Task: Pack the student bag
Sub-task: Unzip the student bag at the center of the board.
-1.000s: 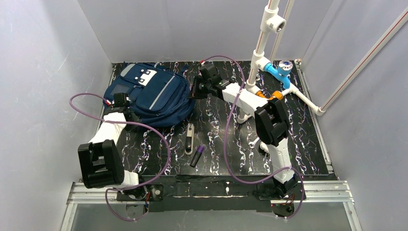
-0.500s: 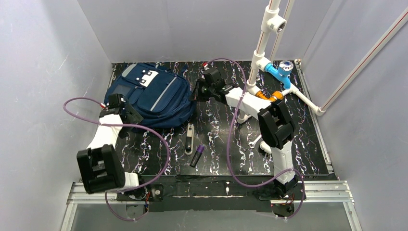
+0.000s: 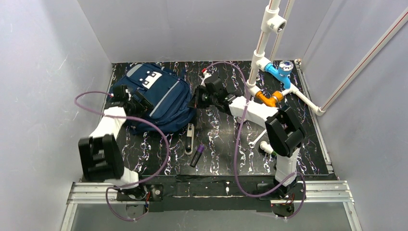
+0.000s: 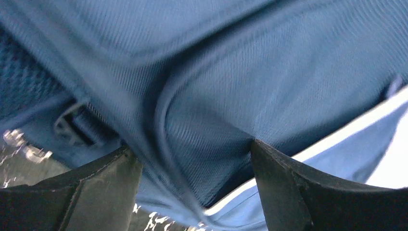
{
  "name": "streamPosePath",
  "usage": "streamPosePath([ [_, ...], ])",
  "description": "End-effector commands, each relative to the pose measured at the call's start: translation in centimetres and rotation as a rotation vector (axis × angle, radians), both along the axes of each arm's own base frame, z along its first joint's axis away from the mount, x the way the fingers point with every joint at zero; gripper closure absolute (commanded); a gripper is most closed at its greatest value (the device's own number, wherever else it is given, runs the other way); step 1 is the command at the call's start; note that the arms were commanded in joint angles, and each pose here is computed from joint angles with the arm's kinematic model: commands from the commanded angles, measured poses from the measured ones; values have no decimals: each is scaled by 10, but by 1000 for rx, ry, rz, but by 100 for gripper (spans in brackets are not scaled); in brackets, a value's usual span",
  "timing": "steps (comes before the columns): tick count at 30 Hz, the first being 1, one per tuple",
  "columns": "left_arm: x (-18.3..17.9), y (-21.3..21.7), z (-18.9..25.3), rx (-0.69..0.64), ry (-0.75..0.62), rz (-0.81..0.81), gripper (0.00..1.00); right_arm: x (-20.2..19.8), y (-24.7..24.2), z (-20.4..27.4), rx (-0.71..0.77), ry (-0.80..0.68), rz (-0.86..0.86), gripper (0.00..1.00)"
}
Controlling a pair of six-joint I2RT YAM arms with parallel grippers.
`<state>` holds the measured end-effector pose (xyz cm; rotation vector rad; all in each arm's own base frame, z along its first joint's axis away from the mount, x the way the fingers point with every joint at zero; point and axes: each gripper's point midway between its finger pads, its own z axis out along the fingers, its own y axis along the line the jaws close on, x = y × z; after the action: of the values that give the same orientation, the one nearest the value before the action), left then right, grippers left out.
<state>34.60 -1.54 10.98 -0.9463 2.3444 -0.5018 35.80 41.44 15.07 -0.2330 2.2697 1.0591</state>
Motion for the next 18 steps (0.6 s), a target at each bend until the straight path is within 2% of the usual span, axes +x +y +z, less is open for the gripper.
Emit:
streamPosePath([
  [1, 56, 9, 15, 67, -45, -63, 22, -37, 19, 82, 160, -181, 83, 99],
  [5, 95, -5, 24, 20, -64, -140, 22, -96, 58, 88, 246, -196, 183, 99],
  [9, 105, 5, 32, 128, -65, -177, 20, -148, 106, 95, 406, -187, 283, 99],
  [12, 107, 12, 43, 218, -92, -263, 19, -164, 136, 81, 417, -186, 330, 99],
  [15, 103, 28, 49, 336, -61, -302, 18, -171, 163, 50, 344, -182, 363, 99],
  [16, 102, 32, 52, 357, -60, -302, 18, -170, 168, 43, 321, -176, 372, 96],
  [18, 97, 37, 55, 397, -55, -301, 17, -165, 169, 34, 255, -193, 380, 77],
])
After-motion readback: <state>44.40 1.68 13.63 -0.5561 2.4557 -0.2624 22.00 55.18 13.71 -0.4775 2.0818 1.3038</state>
